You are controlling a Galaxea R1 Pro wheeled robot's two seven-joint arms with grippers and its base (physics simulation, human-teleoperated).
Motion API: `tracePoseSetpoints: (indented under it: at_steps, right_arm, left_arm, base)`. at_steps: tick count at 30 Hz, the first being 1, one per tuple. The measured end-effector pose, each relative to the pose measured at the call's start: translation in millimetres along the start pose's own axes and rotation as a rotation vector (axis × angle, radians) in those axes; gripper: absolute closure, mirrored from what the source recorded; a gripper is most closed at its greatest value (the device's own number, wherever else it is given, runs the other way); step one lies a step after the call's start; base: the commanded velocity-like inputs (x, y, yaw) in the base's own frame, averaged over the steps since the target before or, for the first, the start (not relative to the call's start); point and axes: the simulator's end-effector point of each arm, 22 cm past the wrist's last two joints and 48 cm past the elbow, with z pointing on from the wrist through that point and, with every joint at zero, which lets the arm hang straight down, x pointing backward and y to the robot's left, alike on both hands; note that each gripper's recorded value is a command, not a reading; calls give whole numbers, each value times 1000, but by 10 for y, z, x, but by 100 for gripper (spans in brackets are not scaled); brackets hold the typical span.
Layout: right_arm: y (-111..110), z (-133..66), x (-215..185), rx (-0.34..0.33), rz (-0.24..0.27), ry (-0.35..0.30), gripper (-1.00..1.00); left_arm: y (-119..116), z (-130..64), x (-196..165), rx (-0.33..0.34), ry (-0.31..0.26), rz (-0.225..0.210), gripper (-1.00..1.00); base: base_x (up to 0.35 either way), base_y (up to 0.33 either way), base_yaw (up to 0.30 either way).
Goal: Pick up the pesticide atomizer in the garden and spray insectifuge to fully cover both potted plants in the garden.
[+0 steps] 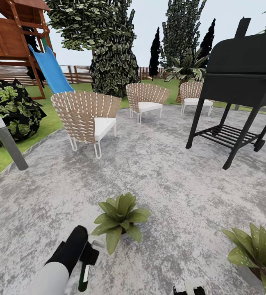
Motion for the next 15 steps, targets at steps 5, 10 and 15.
tracePoseSetpoints:
  at_steps: [5, 10, 15]
  right_arm:
    - [-1, 0, 0, 0, 0, 0, -100]
    - [-6, 1, -2, 1, -1, -1, -100]
    - [-4, -1, -8, 0, 0, -2, -100]
  left_arm:
    - [-184, -321, -346, 41, 7, 142, 100]
    - [585, -368, -130, -52, 45, 91, 100]
    - [449, -337, -127, -31, 48, 96, 100]
  base:
    - [0, 0, 0]
    - [0, 0, -116]
    - [0, 0, -147]
